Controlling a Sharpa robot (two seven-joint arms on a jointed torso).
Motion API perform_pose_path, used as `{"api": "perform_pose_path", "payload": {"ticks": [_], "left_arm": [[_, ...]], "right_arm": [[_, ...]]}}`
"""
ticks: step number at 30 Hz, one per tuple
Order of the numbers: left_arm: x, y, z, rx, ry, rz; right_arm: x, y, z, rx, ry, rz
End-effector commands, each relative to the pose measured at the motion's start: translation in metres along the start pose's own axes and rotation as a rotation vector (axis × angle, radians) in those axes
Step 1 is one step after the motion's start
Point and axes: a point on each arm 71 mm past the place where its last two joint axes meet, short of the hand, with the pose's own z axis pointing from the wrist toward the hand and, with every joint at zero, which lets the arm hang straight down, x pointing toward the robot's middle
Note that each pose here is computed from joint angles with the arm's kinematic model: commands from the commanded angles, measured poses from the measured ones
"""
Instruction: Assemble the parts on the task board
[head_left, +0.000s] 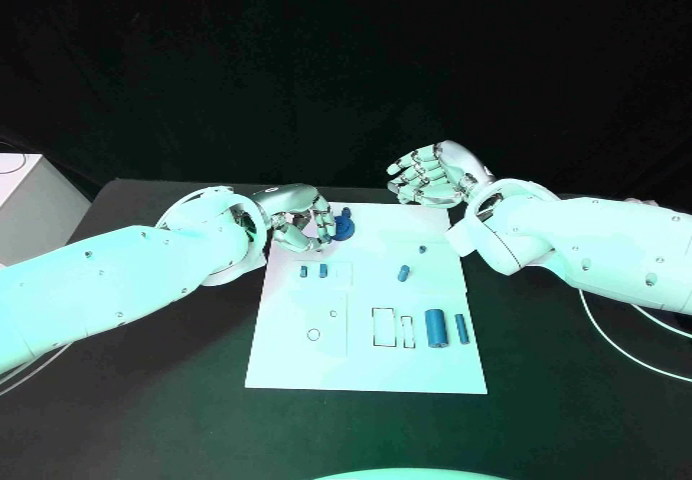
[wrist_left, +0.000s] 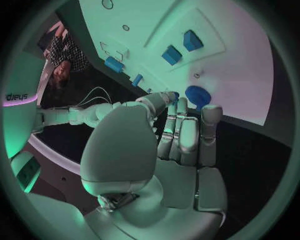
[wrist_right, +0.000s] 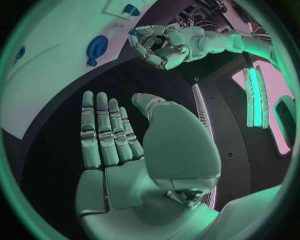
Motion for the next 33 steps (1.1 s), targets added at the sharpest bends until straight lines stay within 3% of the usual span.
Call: {"api": "perform_pose_path", "payload": {"ticks": [1, 6, 10, 24, 33], "left_arm": [[-0.0001, 0.0031, -0.0039, -0.007, 0.026, -0.049], [-0.0016, 0.0148, -0.0101, -0.04, 0.037, -0.036], [-0.0007, 0.019, -0.0105, -0.052, 0.041, -0.018], [0.0032, 0.0219, -0.0047, -0.063, 0.051, 0.007], [0.0114, 0.0231, 0.0007, -0.067, 0.075, 0.015]], "right_arm": [[0.0, 0.0, -0.001, -0.007, 0.008, 0.002], [-0.001, -0.001, -0.001, -0.005, 0.007, 0.001], [-0.001, -0.001, -0.001, -0.004, 0.007, 0.001], [0.0, -0.001, -0.001, -0.004, 0.009, 0.002], [0.001, -0.001, -0.001, -0.006, 0.01, 0.003]]}}
